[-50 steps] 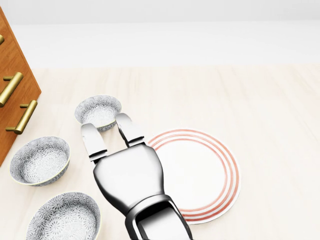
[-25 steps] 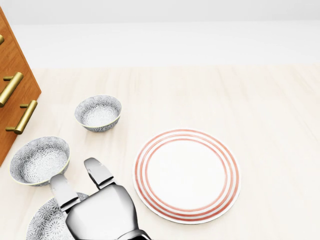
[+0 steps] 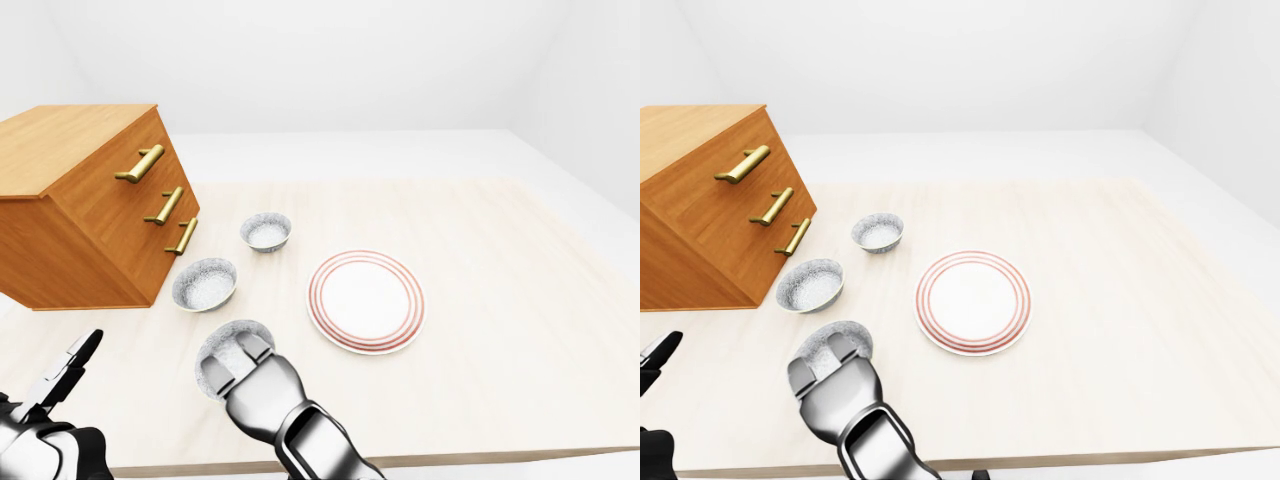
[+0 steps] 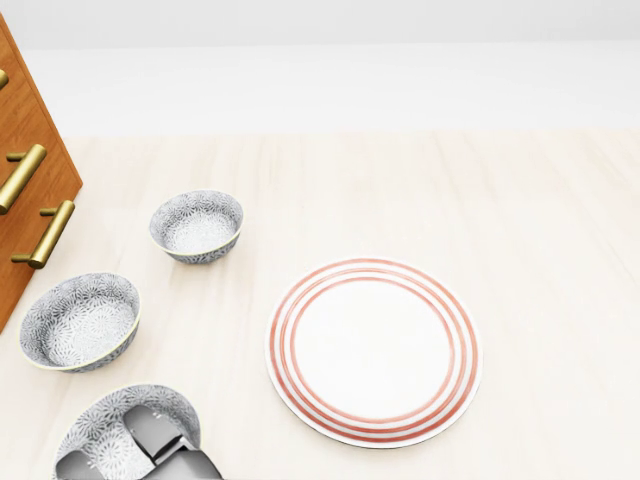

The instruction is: Put the bowl at the front on the plate.

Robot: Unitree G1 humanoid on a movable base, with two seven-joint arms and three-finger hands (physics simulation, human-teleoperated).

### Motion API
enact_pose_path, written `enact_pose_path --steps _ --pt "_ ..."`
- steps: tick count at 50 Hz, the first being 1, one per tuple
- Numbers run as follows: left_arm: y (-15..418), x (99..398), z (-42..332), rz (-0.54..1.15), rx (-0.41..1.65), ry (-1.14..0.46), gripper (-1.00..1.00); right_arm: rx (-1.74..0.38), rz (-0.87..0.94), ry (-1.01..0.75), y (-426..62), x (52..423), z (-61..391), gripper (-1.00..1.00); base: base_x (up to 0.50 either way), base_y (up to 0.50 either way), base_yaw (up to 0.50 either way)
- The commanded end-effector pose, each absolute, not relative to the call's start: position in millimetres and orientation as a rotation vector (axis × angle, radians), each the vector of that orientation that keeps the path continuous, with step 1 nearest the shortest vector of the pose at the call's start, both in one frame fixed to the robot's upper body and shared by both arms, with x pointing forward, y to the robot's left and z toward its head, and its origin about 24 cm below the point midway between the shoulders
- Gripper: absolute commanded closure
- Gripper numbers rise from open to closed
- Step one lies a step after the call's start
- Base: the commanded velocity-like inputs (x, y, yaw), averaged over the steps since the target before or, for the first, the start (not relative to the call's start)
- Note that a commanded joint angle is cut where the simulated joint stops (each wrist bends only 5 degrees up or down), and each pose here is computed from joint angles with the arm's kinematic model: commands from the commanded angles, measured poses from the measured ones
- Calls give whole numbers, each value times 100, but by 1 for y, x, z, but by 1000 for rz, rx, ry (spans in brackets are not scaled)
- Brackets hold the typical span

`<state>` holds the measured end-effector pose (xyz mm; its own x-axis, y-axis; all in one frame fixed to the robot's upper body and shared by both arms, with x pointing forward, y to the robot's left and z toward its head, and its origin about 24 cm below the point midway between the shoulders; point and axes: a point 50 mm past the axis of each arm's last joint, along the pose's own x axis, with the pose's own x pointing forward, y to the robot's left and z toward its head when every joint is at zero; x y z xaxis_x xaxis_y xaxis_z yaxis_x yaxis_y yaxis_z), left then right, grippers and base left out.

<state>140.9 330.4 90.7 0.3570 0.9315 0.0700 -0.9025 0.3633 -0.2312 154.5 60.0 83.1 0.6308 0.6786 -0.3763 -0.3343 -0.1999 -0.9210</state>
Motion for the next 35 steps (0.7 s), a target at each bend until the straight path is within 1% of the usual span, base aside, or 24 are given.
enact_pose_path --steps 1,5,13,35 --pt "331 142 88 1189 -163 -190 -100 -1509 1028 -321 73 142 75 -100 0 0 0" --pt "330 143 88 1187 -162 -188 -100 -1502 1043 -326 75 140 74 -100 0 0 0" --pt "331 141 90 1190 -165 -200 -100 -1507 1098 -282 75 136 61 -100 0 0 0" --pt "331 141 91 1190 -165 -204 -100 -1514 1091 -281 74 136 61 -100 0 0 0"
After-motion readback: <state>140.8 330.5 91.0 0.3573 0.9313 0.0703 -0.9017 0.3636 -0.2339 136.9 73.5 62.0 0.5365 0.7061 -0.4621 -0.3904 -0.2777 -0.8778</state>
